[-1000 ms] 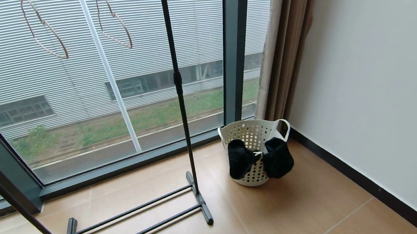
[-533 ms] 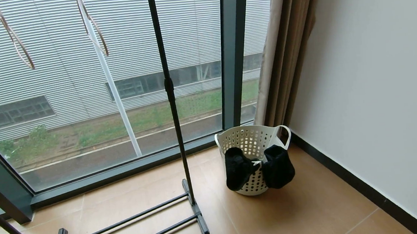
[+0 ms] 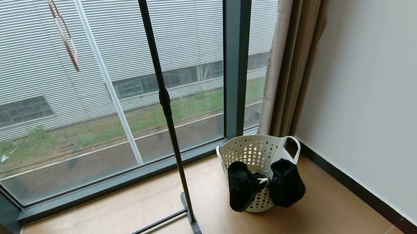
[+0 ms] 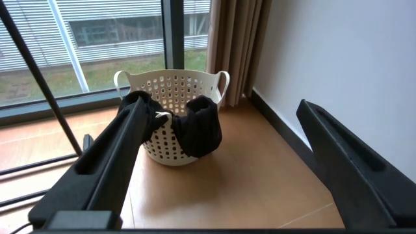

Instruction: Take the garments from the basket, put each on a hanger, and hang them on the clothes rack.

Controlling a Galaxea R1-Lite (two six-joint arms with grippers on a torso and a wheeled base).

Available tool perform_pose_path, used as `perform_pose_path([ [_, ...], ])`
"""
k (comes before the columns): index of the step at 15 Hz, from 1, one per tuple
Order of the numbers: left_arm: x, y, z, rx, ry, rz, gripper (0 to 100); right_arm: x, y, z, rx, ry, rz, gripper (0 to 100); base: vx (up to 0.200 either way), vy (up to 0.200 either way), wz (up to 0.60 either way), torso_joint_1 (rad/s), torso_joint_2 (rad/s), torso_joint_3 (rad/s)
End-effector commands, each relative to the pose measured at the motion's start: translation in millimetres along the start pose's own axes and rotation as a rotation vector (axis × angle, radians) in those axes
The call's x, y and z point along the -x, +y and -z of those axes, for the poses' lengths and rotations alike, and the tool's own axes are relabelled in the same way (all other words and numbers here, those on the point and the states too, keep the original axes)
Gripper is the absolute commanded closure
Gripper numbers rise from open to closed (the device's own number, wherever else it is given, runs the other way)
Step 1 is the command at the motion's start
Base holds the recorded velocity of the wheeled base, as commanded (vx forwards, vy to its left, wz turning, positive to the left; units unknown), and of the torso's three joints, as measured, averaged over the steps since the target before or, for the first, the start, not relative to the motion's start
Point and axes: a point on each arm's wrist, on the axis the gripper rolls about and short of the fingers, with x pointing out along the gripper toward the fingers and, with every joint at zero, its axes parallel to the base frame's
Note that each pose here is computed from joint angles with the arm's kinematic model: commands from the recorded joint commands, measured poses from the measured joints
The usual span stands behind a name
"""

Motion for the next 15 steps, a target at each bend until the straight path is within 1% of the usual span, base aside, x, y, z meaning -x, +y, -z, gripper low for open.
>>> perform_pose_path([
  [1,-0.1,0.0,0.0,0.0,0.001,0.0,0,0.0,0.0,0.0,0.0,0.0,0.0,0,0.2,0.2,0.0,-0.002,0.0,0.007],
  [2,-0.1,0.0,0.0,0.0,0.001,0.0,0,0.0,0.0,0.0,0.0,0.0,0.0,0,0.2,0.2,0.0,-0.002,0.0,0.002],
  [9,-0.1,0.1,0.0,0.008,0.001,-0.003,0,0.0,0.0,0.0,0.0,0.0,0.0,0,0.0,0.0,0.0,0.0,0.0,0.0],
  [11,-0.1,-0.1,0.1,-0.02,0.003,0.007,0,0.0,0.0,0.0,0.0,0.0,0.0,0,0.0,0.0,0.0,0.0,0.0,0.0],
  [15,-0.1,-0.1,0.1,-0.017,0.003,0.007,0,0.0,0.0,0.0,0.0,0.0,0.0,0,0.0,0.0,0.0,0.0,0.0,0.0],
])
